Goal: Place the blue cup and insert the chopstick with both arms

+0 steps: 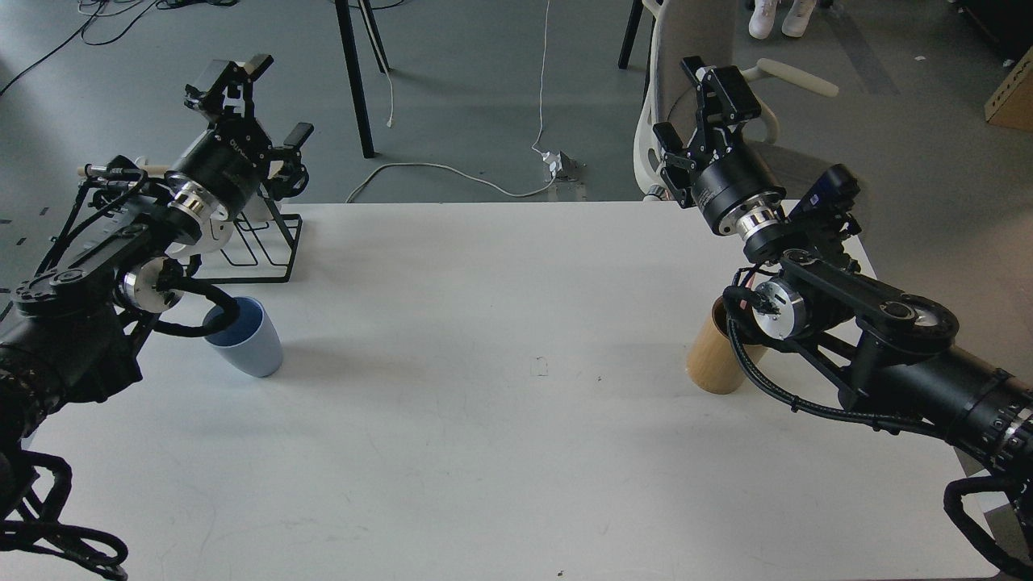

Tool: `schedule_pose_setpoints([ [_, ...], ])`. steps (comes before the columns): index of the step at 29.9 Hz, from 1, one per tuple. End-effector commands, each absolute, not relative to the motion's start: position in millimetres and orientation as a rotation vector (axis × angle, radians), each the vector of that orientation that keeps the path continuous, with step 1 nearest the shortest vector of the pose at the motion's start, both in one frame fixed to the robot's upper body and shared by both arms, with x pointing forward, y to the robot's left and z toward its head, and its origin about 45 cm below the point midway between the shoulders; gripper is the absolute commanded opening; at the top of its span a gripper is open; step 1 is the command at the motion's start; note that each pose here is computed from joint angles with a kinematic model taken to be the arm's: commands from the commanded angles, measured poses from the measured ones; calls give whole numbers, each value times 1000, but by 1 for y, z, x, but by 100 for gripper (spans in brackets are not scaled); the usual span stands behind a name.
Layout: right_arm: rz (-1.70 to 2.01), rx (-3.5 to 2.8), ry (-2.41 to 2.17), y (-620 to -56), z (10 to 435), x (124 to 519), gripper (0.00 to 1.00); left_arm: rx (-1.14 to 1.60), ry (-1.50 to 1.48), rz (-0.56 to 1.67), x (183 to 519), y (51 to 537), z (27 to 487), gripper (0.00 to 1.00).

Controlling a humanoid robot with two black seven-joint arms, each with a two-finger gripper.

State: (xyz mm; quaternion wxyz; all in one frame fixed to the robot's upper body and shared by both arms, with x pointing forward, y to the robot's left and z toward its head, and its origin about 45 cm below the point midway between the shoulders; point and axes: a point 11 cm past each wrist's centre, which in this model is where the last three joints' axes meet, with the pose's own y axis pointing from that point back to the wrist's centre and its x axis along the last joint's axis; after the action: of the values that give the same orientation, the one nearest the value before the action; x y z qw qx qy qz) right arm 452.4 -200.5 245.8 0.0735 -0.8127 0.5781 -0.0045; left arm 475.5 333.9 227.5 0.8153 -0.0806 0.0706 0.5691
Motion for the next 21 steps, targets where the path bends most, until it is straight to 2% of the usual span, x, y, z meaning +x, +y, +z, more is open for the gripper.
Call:
schedule_pose_setpoints([
  [1,-14,-2440,1738,-201,245,453,95,-175,152,1214,476,333,228,99],
  [8,-16,-2440,1738,-202,246,453,95,-190,139,1232,480,338,235,99],
  [11,-18,-2438,1738,-202,247,453,95,-243,92,1209,494,329,268,99],
  [17,-22,-2404,1748,-212,254,457,95,-541,55,1189,499,338,343,99],
  [21,-28,-2401,1767,-220,253,456,95,-374,-92,1101,479,354,374,99],
])
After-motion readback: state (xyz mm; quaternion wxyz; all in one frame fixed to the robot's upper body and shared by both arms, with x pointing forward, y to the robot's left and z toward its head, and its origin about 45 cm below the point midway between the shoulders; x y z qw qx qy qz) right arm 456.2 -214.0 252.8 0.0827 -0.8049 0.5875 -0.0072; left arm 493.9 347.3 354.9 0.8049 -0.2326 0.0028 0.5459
